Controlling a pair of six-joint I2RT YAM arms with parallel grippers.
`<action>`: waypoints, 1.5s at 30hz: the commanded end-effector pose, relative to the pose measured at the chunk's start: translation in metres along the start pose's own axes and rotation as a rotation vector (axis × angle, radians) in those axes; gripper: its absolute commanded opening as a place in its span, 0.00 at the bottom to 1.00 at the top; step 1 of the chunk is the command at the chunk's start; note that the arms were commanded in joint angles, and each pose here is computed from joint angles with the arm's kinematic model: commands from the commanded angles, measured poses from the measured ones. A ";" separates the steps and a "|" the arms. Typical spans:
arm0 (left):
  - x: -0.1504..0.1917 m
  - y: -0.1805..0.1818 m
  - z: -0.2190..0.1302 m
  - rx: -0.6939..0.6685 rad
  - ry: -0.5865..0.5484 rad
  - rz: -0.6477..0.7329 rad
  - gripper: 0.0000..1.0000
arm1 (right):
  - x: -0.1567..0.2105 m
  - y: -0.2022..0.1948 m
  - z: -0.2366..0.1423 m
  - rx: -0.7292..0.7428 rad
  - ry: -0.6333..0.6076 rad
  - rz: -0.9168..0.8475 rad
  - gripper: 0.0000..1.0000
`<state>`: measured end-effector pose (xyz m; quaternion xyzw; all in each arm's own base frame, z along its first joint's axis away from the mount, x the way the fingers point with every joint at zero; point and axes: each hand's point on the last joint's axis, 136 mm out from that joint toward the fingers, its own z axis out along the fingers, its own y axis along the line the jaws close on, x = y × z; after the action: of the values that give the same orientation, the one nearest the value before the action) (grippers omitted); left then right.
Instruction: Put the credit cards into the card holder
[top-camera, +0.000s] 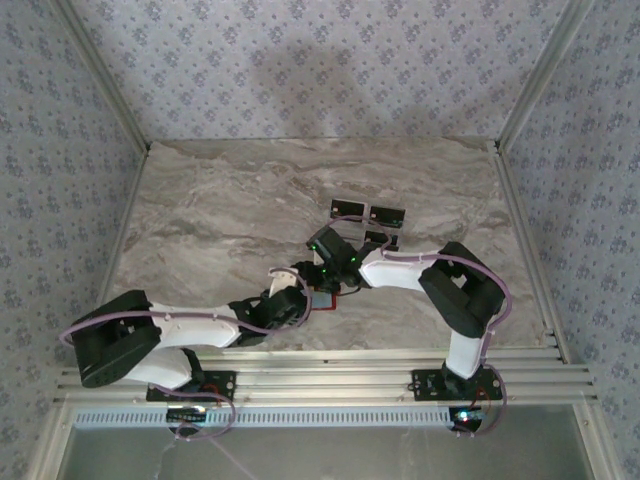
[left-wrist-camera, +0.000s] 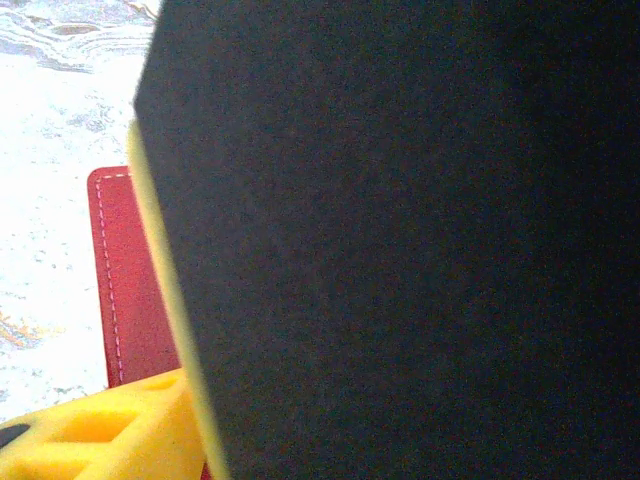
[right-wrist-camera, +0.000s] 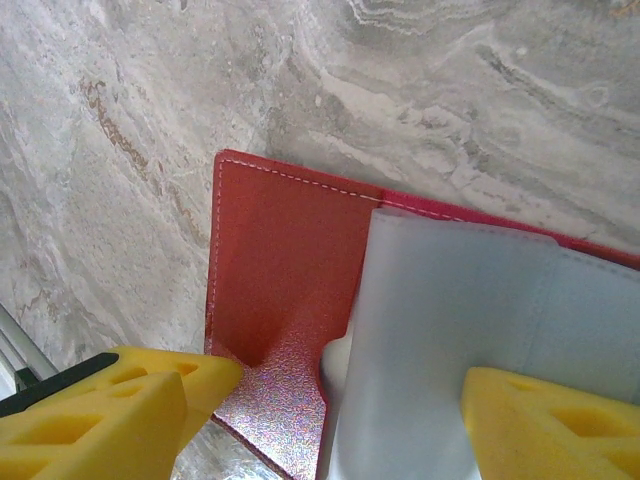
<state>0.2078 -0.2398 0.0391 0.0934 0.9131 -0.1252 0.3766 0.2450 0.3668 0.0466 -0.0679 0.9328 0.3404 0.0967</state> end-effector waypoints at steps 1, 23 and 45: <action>0.007 0.005 0.002 -0.042 0.026 0.013 0.62 | 0.009 -0.004 -0.007 0.020 0.035 0.019 0.77; 0.014 0.008 0.007 -0.058 0.045 0.004 0.61 | -0.006 -0.018 -0.039 0.043 -0.046 0.040 0.78; 0.006 0.005 -0.002 -0.025 0.022 -0.007 0.62 | 0.002 -0.011 -0.018 0.024 0.012 0.033 0.78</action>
<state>0.2071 -0.2373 0.0307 0.0828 0.9195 -0.1113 0.3679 0.2457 0.3386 0.0512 -0.0460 0.9394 0.3257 0.0963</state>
